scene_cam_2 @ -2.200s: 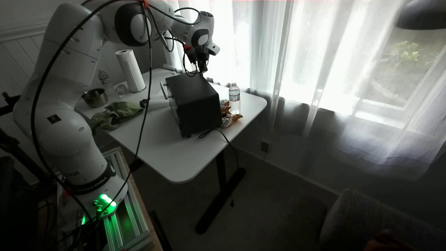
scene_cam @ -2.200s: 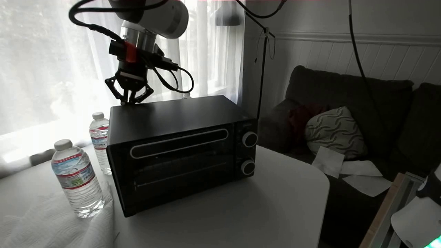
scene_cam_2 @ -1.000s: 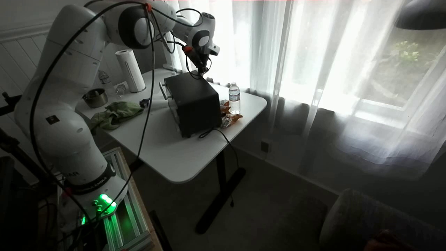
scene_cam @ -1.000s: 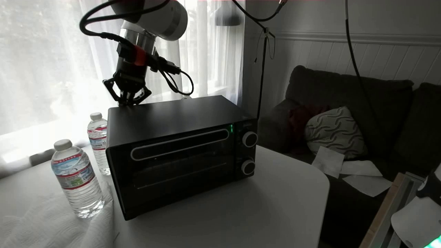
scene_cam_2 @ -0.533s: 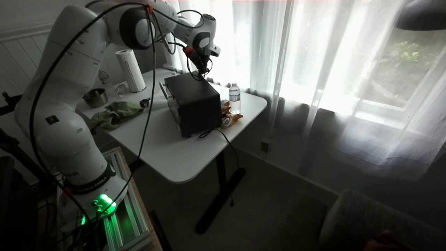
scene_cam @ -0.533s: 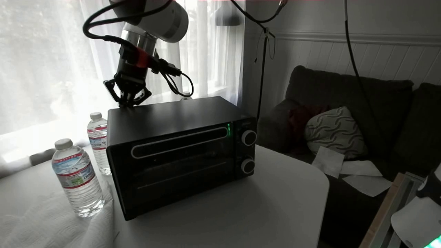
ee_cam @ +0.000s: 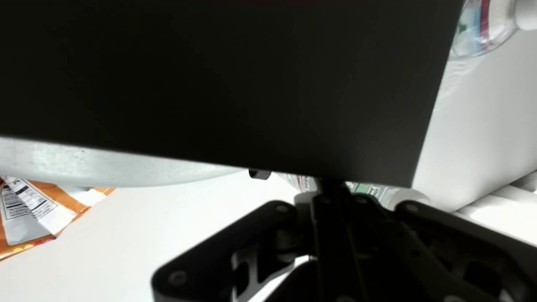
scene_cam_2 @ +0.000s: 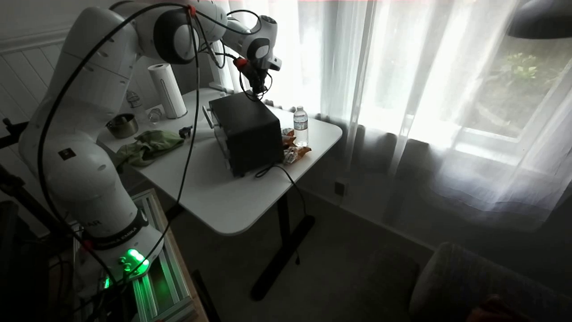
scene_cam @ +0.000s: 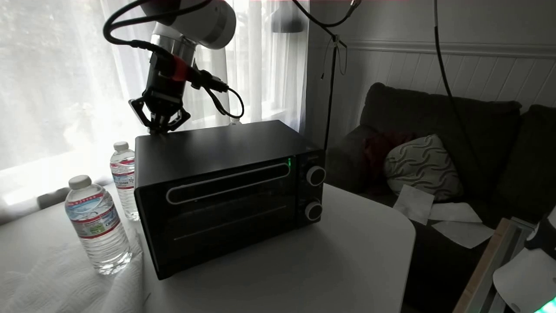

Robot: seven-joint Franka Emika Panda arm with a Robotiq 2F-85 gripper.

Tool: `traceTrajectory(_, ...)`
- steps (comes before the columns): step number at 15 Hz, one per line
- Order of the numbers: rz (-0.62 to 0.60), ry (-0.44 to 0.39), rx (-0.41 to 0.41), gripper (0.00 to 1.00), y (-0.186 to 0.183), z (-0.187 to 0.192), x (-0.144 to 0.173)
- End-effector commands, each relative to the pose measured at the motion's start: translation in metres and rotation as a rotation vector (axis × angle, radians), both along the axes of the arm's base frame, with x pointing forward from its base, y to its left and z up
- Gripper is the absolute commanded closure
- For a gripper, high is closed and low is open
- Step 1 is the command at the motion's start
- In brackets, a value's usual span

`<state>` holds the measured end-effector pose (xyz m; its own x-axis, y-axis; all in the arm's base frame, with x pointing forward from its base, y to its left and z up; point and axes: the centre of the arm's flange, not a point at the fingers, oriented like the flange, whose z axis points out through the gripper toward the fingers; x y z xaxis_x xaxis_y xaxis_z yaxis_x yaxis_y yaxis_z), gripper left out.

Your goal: Slide the oven ninety degrees anticlockwise

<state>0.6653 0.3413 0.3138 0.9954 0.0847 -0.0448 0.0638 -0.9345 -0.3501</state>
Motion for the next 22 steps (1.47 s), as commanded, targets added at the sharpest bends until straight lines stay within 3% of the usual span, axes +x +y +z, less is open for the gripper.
traceTrajectory(1,0.103,0.125,-0.037,1.0,0.005,-0.015,-0.027)
traceTrajectory(8,0.168,0.175,-0.008,1.0,0.018,-0.04,-0.048)
traceTrajectory(17,0.233,0.159,0.037,1.0,0.009,-0.049,-0.075)
traceTrajectory(22,0.269,0.13,0.117,1.0,0.003,-0.049,-0.088)
